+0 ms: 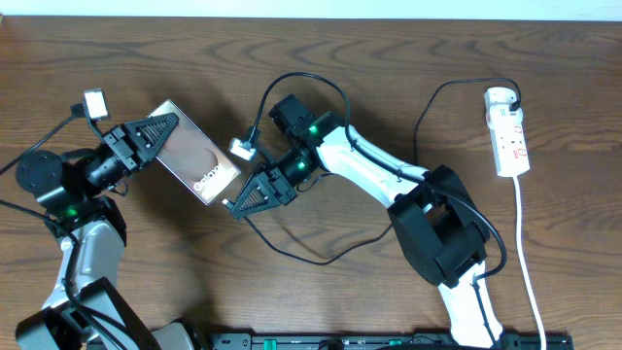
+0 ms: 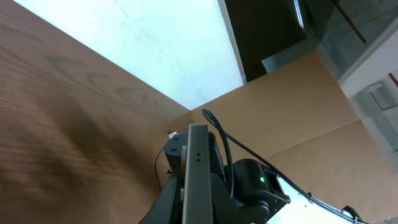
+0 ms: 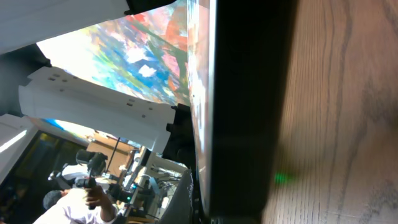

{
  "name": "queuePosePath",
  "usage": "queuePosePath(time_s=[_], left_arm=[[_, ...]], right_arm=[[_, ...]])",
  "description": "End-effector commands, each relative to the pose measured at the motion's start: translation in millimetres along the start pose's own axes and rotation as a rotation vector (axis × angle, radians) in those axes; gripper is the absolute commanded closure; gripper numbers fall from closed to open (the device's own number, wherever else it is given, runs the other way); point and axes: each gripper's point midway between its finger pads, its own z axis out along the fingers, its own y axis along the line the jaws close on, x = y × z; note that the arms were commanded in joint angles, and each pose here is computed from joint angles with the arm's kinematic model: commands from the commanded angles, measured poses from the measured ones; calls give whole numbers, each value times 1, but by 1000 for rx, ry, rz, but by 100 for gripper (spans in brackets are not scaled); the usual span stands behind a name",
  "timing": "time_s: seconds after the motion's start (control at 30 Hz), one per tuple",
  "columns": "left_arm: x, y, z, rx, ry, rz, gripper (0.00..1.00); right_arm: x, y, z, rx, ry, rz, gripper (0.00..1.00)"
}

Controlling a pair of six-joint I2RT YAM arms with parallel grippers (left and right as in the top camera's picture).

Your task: Plug charger to phone and switch on socket

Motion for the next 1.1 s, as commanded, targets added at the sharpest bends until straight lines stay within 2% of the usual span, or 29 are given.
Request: queuePosePath(time_s=[0.0, 1.07], left_arm=[[-1, -10, 1, 13, 15, 44, 92], [5, -11, 1, 23, 47, 70, 93]], right_arm=[[-14, 21, -5, -25, -19, -55, 99], [-20, 24, -12, -16, -32, -77, 99]])
